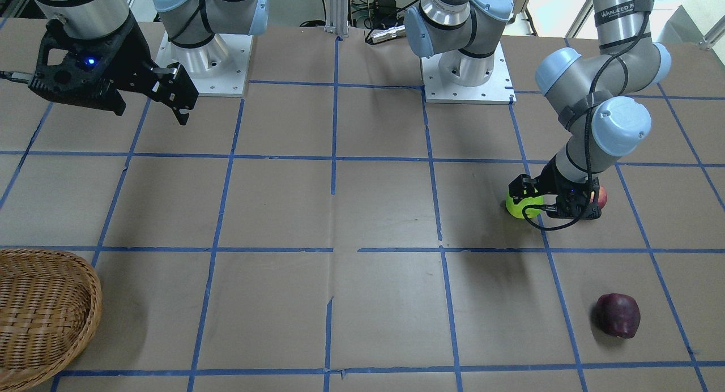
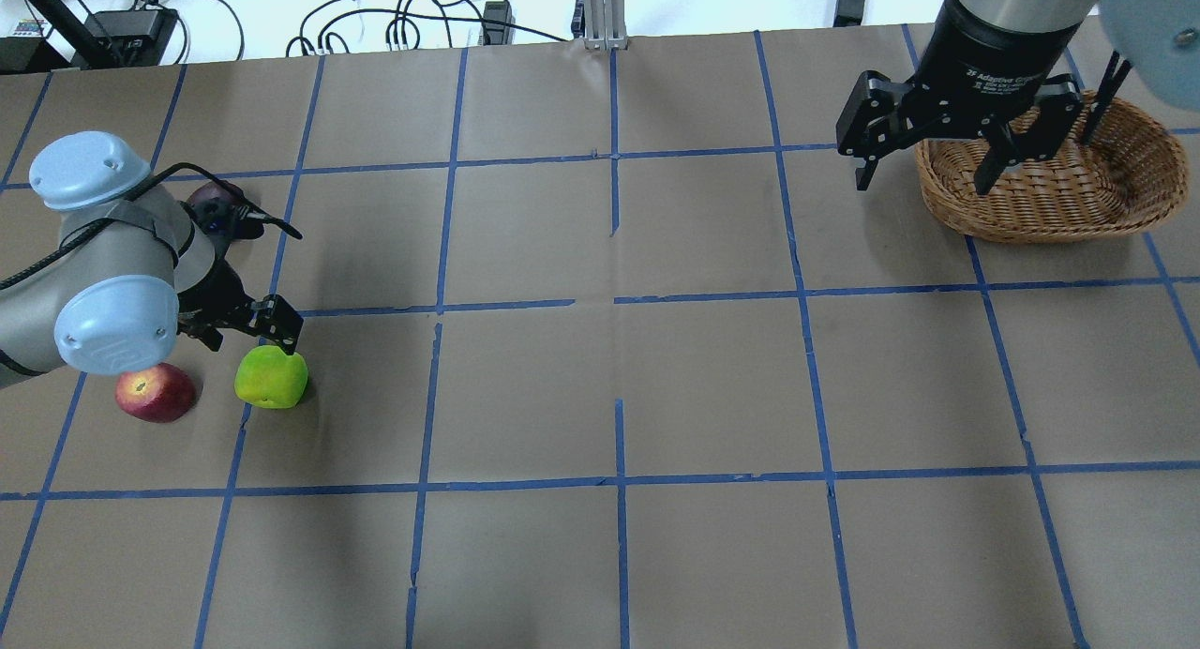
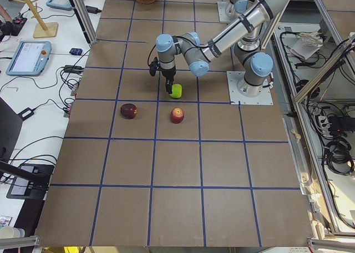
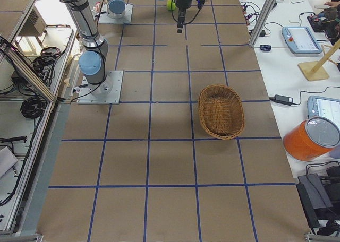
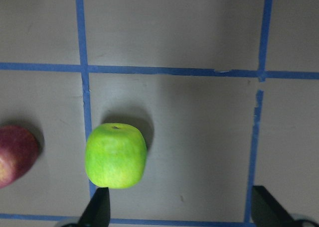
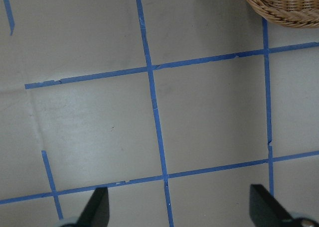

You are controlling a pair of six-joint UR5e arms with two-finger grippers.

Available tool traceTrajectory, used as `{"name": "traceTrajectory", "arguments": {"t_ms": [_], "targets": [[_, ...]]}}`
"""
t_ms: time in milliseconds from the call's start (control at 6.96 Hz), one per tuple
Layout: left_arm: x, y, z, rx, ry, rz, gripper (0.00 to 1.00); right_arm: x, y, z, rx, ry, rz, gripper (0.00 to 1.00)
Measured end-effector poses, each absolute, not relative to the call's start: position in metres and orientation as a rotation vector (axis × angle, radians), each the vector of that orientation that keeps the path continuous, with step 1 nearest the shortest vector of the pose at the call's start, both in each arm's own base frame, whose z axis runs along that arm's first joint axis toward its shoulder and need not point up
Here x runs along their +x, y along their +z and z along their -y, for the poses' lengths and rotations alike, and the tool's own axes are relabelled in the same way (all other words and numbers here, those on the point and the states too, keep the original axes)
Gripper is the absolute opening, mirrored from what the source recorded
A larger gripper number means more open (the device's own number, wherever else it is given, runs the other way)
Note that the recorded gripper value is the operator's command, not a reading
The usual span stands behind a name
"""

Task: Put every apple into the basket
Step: 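Lower the left gripper onto the green apple and grasp it, then carry the green apple with the left gripper to the table center and release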

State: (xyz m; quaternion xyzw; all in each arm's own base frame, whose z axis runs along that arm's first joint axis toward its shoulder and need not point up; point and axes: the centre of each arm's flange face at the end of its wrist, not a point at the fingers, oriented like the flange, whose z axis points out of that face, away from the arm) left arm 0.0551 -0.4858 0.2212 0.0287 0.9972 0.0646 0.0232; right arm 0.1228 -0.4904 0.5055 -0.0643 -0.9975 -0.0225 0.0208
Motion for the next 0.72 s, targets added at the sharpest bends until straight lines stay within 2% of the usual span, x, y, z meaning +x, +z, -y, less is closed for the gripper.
{"name": "traceTrajectory", "arguments": {"t_ms": [144, 288, 431, 575, 719], "targets": [[0.055, 0.2, 0.476, 0.064, 0.276, -3.1, 1.0, 0.123, 0.506, 0.49, -0.189, -0.068, 3.093, 1.0], [0.054, 0.183, 0.47, 0.054, 0.334, -3.109, 0.41, 0.123, 0.506, 0.491, -0.188, -0.067, 3.093, 1.0], [0.053, 0.174, 0.469, 0.05, 0.365, -3.113, 0.04, 0.123, 0.506, 0.491, -0.194, -0.066, 3.093, 1.0], [0.053, 0.174, 0.47, 0.047, 0.363, -3.112, 0.0, 0.123, 0.506, 0.491, -0.197, -0.064, 3.093, 1.0], [0.05, 0.18, 0.474, 0.028, 0.337, -3.111, 0.0, 0.123, 0.506, 0.491, -0.194, -0.064, 3.093, 1.0]]}}
